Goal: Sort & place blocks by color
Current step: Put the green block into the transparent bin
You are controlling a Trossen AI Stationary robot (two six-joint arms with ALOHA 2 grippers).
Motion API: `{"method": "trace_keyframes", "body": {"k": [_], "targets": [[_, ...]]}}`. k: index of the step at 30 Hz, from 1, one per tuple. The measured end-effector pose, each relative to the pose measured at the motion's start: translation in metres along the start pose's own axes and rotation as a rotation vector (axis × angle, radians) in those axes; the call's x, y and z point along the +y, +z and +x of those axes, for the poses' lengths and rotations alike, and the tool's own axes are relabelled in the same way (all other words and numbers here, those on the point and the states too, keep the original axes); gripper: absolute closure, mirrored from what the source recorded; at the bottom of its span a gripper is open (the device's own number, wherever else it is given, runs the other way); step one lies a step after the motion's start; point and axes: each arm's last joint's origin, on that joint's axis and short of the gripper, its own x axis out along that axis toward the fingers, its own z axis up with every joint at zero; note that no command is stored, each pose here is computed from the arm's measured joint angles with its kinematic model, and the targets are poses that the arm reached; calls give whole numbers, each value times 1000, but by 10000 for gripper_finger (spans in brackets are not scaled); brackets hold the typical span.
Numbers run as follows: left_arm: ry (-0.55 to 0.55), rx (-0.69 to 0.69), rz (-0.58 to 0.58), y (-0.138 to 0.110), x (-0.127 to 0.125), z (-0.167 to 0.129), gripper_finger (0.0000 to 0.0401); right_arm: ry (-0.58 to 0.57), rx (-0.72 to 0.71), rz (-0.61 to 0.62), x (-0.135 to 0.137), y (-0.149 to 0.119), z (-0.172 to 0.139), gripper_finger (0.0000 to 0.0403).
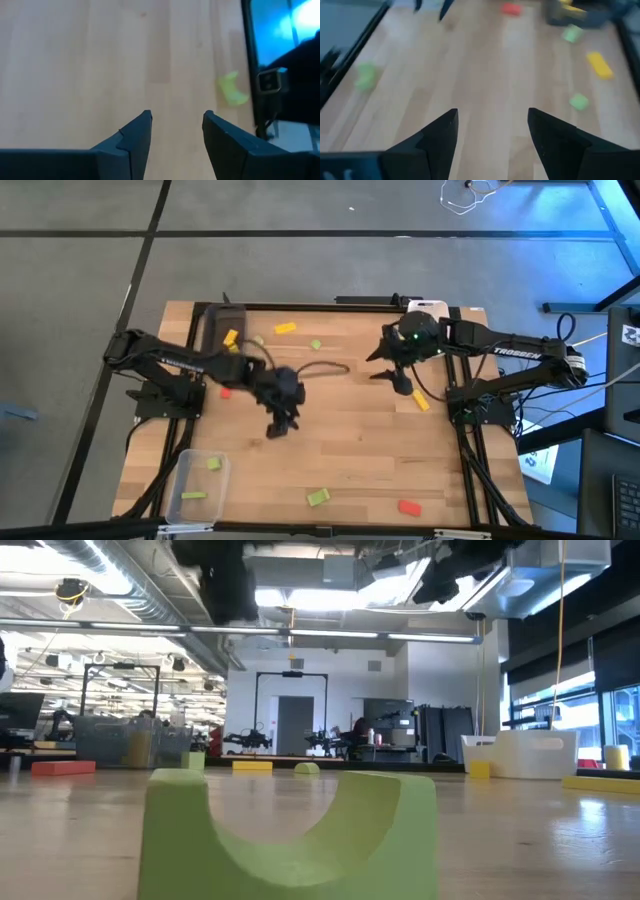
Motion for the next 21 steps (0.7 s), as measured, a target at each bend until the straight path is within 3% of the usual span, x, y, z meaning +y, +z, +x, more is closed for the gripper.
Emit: {"method": "trace_keyframes", "body": {"k": [4, 11, 15, 21], "targets": [[-1, -90, -76, -8, -41, 5, 236, 70, -7, -118, 11, 2, 2, 163], [74, -209, -271, -36, -94, 29, 236, 121, -6, -171, 26, 4, 5, 163], [13, -256, -276, -46, -116, 50, 236, 160, 2, -243, 36, 4, 7, 163], [-42, -247, -251, -59, -132, 75, 236, 199, -11, -253, 50, 7, 9, 163]]}}
